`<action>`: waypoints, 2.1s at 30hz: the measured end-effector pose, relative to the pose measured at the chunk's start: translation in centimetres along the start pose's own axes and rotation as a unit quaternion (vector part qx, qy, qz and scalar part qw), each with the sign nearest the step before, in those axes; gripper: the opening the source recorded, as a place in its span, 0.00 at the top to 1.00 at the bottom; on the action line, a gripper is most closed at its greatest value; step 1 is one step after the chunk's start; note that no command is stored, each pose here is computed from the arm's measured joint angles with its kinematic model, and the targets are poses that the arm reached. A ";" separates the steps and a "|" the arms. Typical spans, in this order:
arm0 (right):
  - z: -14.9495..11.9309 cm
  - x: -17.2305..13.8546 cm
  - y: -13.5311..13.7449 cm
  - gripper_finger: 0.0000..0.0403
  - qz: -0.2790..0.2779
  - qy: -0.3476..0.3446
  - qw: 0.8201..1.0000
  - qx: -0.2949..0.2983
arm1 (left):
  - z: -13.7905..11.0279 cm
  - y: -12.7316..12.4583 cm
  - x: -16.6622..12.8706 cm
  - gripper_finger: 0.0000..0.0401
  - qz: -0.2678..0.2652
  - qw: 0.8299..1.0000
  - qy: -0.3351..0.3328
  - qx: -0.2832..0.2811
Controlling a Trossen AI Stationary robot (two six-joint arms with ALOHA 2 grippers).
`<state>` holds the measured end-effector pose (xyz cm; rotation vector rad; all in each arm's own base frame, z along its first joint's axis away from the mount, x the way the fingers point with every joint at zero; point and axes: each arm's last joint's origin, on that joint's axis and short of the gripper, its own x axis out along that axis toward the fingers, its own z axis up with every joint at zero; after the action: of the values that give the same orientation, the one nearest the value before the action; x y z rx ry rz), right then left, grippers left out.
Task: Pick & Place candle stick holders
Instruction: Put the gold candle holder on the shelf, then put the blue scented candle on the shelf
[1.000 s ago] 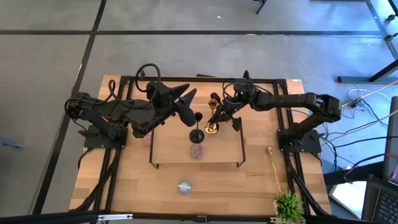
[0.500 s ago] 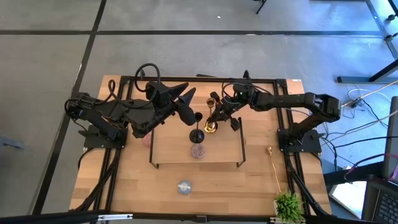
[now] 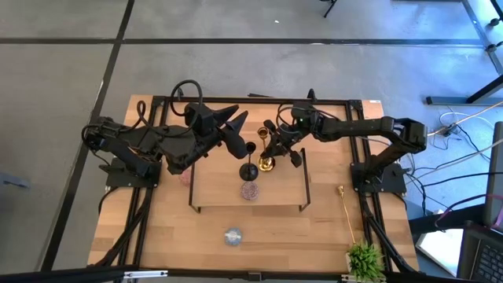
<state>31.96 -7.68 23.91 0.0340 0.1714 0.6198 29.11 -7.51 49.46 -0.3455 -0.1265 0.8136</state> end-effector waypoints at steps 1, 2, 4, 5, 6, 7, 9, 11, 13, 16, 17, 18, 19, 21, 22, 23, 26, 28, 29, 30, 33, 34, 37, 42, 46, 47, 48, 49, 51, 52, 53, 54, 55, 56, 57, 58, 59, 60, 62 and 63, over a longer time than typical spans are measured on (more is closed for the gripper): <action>0.0 0.0 0.0 0.96 0.000 0.000 1.000 0.001 | 0.0 0.0 0.0 0.61 0.000 1.000 0.000 0.000; 0.0 0.0 0.0 0.95 0.000 0.000 1.000 0.003 | 0.0 0.0 0.0 0.61 0.000 1.000 0.000 0.000; 0.0 0.0 0.0 0.93 0.000 0.000 1.000 0.009 | 0.0 0.0 0.0 0.61 0.000 1.000 0.000 0.000; 0.0 0.0 0.0 0.91 0.000 0.000 1.000 0.012 | 0.0 0.0 0.0 0.61 0.000 1.000 0.000 0.000; 0.0 0.0 0.0 0.90 0.000 0.000 1.000 0.015 | 0.0 0.0 0.0 0.61 0.000 1.000 0.000 0.000; 0.0 0.0 0.0 0.89 0.002 0.000 1.000 0.015 | 0.0 0.0 0.0 0.61 0.000 1.000 0.000 0.001; 0.1 0.0 0.0 0.88 0.005 -0.002 1.000 0.014 | 0.0 0.0 0.0 0.61 0.000 1.000 0.000 0.003; 0.1 0.0 0.0 0.88 0.005 -0.001 1.000 0.014 | 0.0 0.0 0.0 0.61 0.000 1.000 0.000 0.003; 0.1 0.0 0.0 0.88 0.005 -0.002 1.000 0.014 | 0.0 0.0 0.0 0.61 0.000 1.000 0.000 0.004; 0.0 0.0 0.0 0.88 0.005 -0.001 1.000 0.015 | 0.0 0.0 0.0 0.61 0.000 1.000 0.000 0.004; 0.0 0.0 0.0 0.88 0.005 -0.001 1.000 0.015 | 0.0 0.0 0.0 0.61 0.000 1.000 0.000 0.004; 0.0 0.0 0.0 0.88 0.005 -0.001 1.000 0.015 | 0.0 0.0 0.0 0.61 0.000 1.000 0.000 0.004; 0.0 0.0 0.0 0.88 0.005 -0.001 1.000 0.015 | 0.0 0.0 0.0 0.61 0.000 1.000 0.000 0.004; 0.0 0.0 0.0 0.87 0.005 -0.001 1.000 0.019 | 0.0 0.0 0.0 0.61 0.000 1.000 0.000 0.004; 0.0 0.0 0.0 0.87 0.005 -0.001 1.000 0.020 | 0.0 0.0 0.0 0.61 0.000 1.000 0.000 0.004; 0.0 0.0 0.0 0.87 0.005 -0.001 1.000 0.020 | 0.0 0.0 0.0 0.61 0.000 1.000 0.000 0.004; 0.0 0.0 0.0 0.87 0.004 -0.001 1.000 0.020 | 0.0 0.0 0.0 0.61 0.000 1.000 0.000 0.004; 0.0 0.0 0.0 0.87 0.004 0.000 1.000 0.021 | 0.0 0.0 0.0 0.61 0.000 1.000 0.000 0.005; 0.0 0.0 0.0 0.87 0.004 0.000 1.000 0.022 | 0.0 0.0 0.0 0.61 0.000 1.000 0.000 0.005; 0.0 0.0 0.0 0.87 0.004 0.001 1.000 0.023 | 0.0 0.0 0.0 0.61 0.000 1.000 0.000 0.007; 0.0 0.0 0.0 0.87 0.005 0.002 1.000 0.030 | 0.0 0.0 0.0 0.61 0.000 1.000 0.000 0.008; -0.1 0.0 0.0 0.87 0.005 0.003 1.000 0.031 | 0.0 0.0 0.0 0.61 0.000 1.000 0.000 0.009; -0.1 -0.1 0.0 0.87 0.004 0.003 1.000 0.031 | 0.0 0.0 0.0 0.61 0.000 1.000 0.000 0.008; -0.1 -0.2 0.0 0.87 0.010 0.002 0.999 0.031 | 0.0 0.0 0.0 0.61 0.000 1.000 0.000 0.008; 0.4 -0.7 -0.1 0.86 0.009 -0.005 1.000 0.026 | 0.0 0.0 0.0 0.61 0.001 1.000 0.000 0.008; 0.5 -0.9 0.0 0.85 0.012 -0.007 1.000 0.025 | 0.0 0.0 0.0 0.61 0.001 1.000 0.000 0.008; 0.7 -1.0 0.0 0.83 0.012 -0.011 1.000 0.020 | 0.0 0.0 0.0 0.61 0.001 1.000 0.000 0.008; 0.9 -1.1 0.0 0.81 0.011 -0.014 1.000 0.016 | 0.0 0.0 0.0 0.61 0.001 1.000 0.000 0.008; 0.9 -1.3 -0.1 0.76 0.008 -0.013 1.000 0.026 | 0.0 0.0 0.0 0.61 0.002 1.000 -0.001 0.008; 0.9 -1.3 -0.1 0.73 0.007 -0.014 1.000 0.026 | 0.0 0.0 0.0 0.61 0.004 1.000 -0.002 0.009; 0.9 -1.4 -0.1 0.69 0.008 -0.014 1.000 0.027 | 0.0 0.0 0.0 0.61 0.006 1.000 -0.002 0.010; 0.9 -1.4 -0.1 0.66 0.008 -0.013 1.000 0.027 | 0.0 0.0 0.0 0.61 0.008 1.000 -0.003 0.012; 0.9 -1.4 -0.1 0.63 0.008 -0.012 0.999 0.031 | 0.0 0.1 0.0 0.61 0.009 1.000 -0.003 0.012; 0.9 -1.3 0.0 0.60 0.008 -0.012 0.999 0.032 | 0.0 0.1 0.0 0.61 0.010 1.000 -0.004 0.012; 0.9 -1.3 0.0 0.57 0.010 -0.012 0.999 0.034 | 0.0 0.1 0.0 0.61 0.012 1.000 -0.005 0.013; 0.9 -1.2 0.0 0.55 0.010 -0.012 0.999 0.035 | 0.0 0.1 0.0 0.61 0.013 1.000 -0.005 0.013; 0.9 -1.2 0.1 0.53 0.011 -0.012 0.999 0.037 | 0.0 0.1 0.1 0.61 0.014 1.000 -0.006 0.013; 0.9 -1.2 0.1 0.51 0.011 -0.012 0.999 0.042 | 0.1 0.1 0.1 0.61 0.015 1.000 -0.006 0.013; 0.9 -1.2 0.1 0.49 0.012 -0.012 0.999 0.044 | 0.1 0.1 0.1 0.61 0.015 1.000 -0.006 0.014; 0.9 -1.2 0.1 0.49 0.012 -0.012 0.999 0.045 | 0.1 0.1 0.1 0.61 0.015 1.000 -0.006 0.013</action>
<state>31.12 -8.30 25.00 0.1295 0.1763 0.6344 29.08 -7.32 49.46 -0.3180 -0.1216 0.8458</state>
